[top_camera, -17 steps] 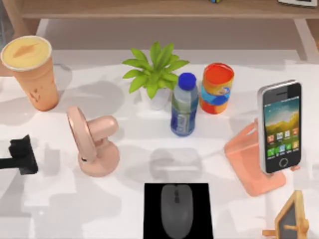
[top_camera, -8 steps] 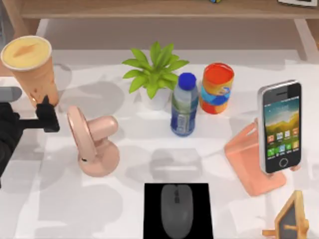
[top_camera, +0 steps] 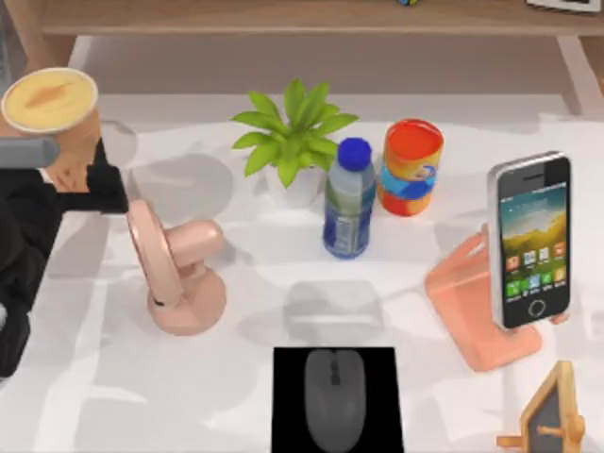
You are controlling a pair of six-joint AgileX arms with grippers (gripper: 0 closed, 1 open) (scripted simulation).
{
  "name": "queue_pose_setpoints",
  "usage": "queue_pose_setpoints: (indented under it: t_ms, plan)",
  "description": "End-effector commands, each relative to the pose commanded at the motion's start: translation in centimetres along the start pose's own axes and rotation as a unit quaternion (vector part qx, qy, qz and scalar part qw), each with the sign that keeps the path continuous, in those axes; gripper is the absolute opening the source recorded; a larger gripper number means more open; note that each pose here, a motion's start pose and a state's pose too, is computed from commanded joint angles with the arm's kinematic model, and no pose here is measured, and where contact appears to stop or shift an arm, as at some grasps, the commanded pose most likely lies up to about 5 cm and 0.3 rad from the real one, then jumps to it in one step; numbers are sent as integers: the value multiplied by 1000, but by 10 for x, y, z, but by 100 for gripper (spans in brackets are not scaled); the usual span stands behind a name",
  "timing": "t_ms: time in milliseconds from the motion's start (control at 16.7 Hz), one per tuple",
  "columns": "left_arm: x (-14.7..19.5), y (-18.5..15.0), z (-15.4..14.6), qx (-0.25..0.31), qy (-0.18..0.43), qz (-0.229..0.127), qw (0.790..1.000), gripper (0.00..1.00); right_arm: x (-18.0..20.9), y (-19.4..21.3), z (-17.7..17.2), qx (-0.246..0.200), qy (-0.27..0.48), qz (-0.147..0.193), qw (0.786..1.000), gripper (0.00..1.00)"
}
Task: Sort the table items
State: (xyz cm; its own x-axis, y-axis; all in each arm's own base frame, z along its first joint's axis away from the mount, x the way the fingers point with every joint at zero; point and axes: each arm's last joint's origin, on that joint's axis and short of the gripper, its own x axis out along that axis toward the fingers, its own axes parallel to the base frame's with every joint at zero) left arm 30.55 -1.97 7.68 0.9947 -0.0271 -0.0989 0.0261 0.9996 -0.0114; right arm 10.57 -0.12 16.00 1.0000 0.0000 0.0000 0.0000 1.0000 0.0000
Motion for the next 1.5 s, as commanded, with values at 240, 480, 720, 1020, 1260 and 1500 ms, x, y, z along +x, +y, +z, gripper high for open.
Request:
queue_pose_setpoints:
  t_ms: [240,480,720,1020,1260,1500]
  plan:
    - [3,2,1,0,0,1,1000,100,0,0,0,0,0,0,1000,100]
    - [21,3,0,0,1,0,1000,100,0,0,0,0,0,0,1000,100]
    - [30,0,0,0,0,0,1000,100,0,0,0,0,0,0,1000,100]
    - [30,0,0,0,0,0,1000,85,0,0,0,0,0,0,1000,100]
    - [30,0,0,0,0,0,1000,55,0,0,0,0,0,0,1000,100]
    - [30,0,0,0,0,0,1000,25,0,0,0,0,0,0,1000,100]
